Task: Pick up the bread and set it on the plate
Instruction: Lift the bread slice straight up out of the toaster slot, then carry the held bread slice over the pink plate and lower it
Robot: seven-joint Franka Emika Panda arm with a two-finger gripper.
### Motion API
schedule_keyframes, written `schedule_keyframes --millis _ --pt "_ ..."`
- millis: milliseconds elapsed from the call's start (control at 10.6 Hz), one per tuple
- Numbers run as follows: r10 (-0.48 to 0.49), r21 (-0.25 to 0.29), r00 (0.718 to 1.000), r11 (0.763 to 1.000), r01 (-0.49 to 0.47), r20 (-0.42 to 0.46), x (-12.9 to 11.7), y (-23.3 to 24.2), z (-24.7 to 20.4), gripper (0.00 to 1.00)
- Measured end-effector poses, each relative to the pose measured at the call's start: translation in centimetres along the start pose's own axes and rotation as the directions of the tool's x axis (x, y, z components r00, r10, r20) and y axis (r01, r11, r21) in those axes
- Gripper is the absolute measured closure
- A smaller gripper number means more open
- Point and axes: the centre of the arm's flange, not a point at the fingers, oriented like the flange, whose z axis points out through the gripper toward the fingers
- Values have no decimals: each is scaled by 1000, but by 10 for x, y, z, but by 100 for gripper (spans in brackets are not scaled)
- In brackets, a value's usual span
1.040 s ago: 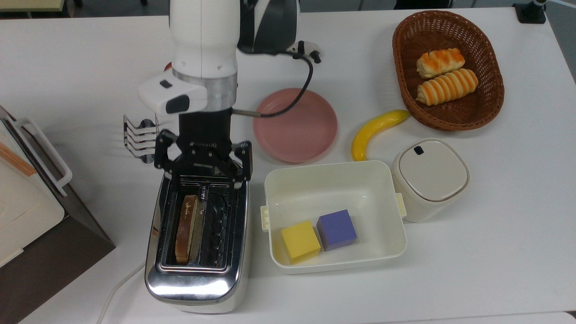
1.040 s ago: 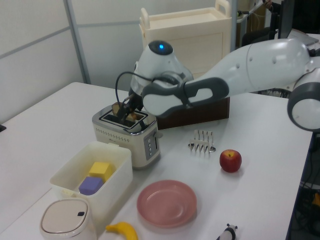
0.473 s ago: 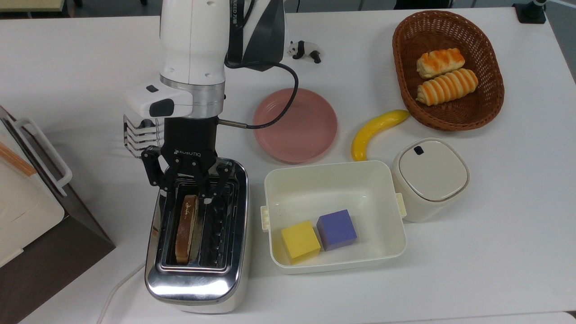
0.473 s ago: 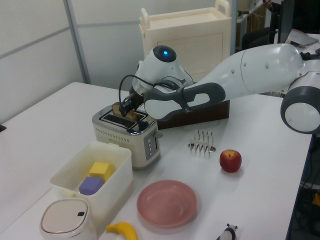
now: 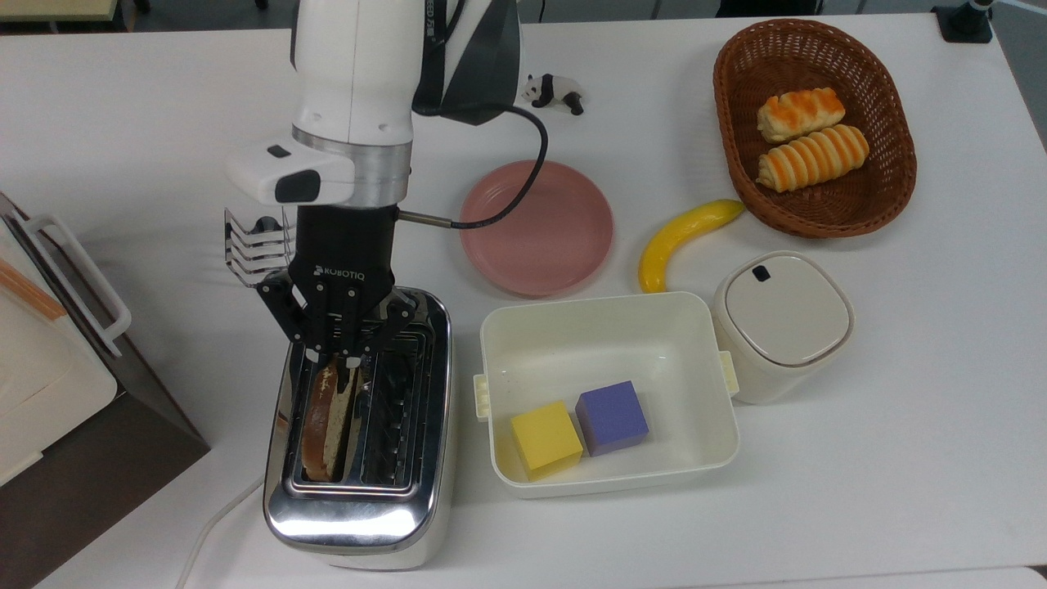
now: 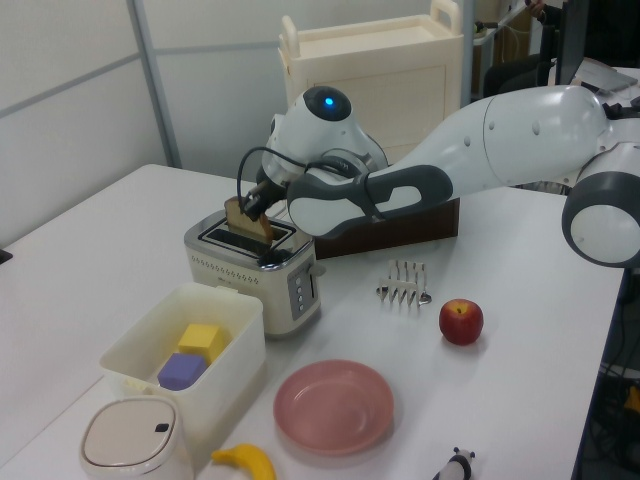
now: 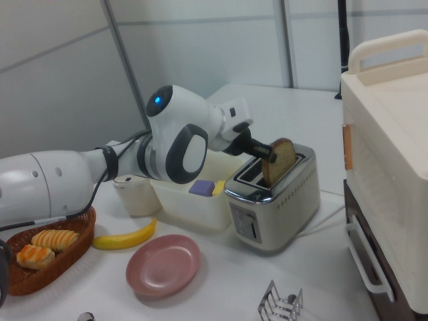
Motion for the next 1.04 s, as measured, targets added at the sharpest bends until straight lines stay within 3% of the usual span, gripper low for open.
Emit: schedule_keyframes --millis 473,662,756,945,1040 --pt "79 27 984 997 -76 -159 57 14 -101 90" --pt "123 34 980 992 -119 -154 66 18 -131 90" --pt "125 27 987 992 -123 -99 63 16 -137 90" --pt "55 4 992 998 -56 118 41 1 -135 90" --pt "-13 33 971 999 5 240 25 -11 -135 90"
